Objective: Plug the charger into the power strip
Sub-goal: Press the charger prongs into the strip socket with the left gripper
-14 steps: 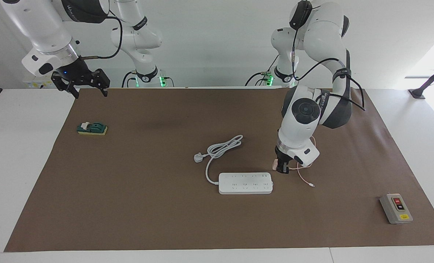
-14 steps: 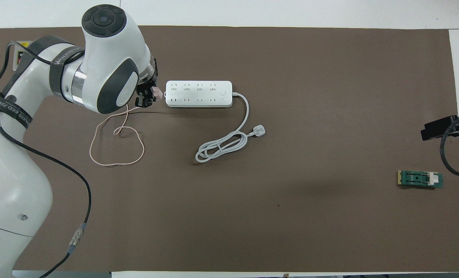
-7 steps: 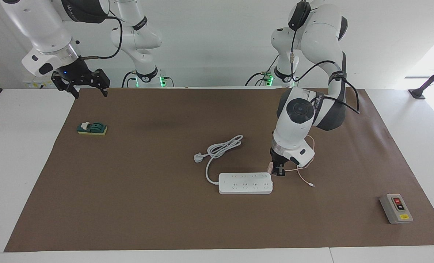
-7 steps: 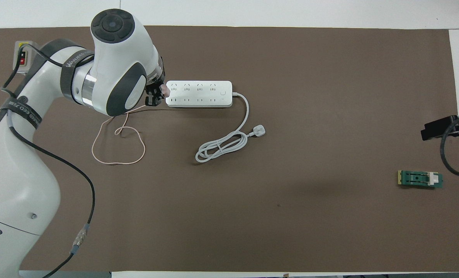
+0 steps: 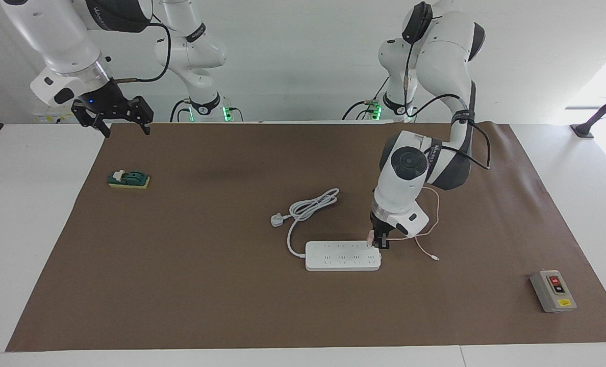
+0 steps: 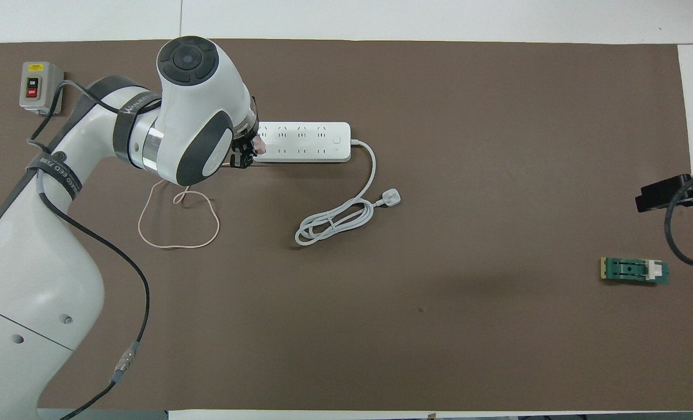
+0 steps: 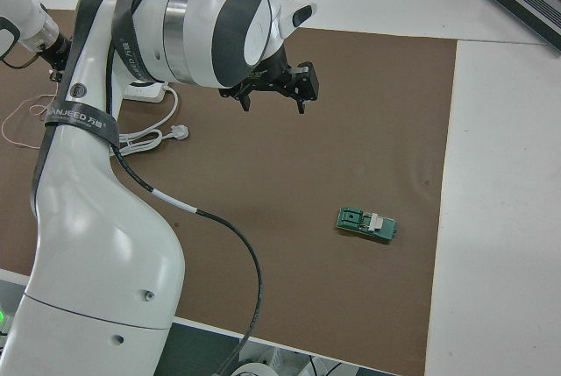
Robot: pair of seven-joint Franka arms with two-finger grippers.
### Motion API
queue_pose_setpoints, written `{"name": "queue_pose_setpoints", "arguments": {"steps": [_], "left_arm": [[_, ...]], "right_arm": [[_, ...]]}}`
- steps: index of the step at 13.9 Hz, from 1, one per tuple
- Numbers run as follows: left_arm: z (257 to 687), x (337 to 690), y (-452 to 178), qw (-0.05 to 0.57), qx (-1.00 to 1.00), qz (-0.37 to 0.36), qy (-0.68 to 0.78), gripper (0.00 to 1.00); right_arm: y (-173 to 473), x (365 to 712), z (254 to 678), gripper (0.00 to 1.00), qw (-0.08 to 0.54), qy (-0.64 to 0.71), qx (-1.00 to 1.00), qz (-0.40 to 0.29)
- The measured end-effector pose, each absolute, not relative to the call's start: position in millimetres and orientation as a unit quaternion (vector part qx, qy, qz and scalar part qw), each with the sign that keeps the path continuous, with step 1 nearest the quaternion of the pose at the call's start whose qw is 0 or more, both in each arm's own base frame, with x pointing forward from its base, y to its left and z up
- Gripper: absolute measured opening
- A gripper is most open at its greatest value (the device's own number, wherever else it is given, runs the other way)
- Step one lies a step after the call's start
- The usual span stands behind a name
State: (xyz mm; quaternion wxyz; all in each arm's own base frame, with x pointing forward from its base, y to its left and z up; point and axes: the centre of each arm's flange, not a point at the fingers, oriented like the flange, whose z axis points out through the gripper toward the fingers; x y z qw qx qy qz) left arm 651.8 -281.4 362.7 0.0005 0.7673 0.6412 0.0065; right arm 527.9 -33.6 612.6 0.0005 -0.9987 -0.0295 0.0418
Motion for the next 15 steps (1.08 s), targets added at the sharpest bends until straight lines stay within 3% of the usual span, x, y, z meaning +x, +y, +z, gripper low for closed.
{"name": "queue_pose_setpoints", "arguments": {"steps": [15], "left_arm": [[353.6,648.7,-283.6,0.003,0.769,0.006,0.639,0.33]], "right_arm": [[-33.6,527.9,612.7,1.00,0.001,-0.029,-0.999,0.042]]}}
